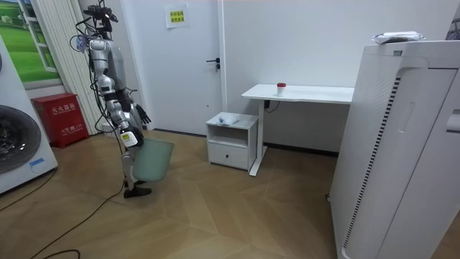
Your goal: Pick garbage
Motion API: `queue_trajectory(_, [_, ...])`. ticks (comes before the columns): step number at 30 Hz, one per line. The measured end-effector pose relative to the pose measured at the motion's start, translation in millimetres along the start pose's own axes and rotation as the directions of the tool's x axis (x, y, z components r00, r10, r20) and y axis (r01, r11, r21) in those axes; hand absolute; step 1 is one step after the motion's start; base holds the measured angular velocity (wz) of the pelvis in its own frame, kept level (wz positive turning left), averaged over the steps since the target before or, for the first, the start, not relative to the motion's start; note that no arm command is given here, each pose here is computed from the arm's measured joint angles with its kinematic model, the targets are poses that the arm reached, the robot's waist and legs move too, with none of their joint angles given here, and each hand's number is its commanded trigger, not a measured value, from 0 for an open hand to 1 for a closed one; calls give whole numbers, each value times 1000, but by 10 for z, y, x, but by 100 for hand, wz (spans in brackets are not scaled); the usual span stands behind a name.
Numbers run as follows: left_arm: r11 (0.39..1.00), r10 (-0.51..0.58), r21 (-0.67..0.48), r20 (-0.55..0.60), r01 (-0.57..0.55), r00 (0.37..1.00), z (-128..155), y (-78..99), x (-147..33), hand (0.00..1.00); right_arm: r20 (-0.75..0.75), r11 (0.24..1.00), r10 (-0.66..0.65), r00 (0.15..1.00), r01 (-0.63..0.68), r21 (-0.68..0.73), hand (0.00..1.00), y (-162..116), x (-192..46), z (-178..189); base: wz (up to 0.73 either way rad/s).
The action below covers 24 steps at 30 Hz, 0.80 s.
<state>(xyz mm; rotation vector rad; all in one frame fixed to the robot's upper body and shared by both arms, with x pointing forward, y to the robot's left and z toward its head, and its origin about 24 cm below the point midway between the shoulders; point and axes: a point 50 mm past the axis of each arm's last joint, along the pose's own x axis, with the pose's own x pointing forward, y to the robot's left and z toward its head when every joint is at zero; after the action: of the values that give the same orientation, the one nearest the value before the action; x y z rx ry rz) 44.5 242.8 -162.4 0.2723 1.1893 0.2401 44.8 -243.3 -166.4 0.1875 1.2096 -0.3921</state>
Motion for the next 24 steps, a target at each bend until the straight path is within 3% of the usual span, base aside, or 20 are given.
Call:
queue_trajectory(11, [1000,19,5,0,-19,1000,-7,76,7,0,-6,1000,0,1000,0,7,100,-7,-3,-16,7])
queue_trajectory(24, [995,23,99,-119,-12,993,-352,133,-87,0,-10,1000,6,1000,-6,23,100,-68,-22,-58,-3])
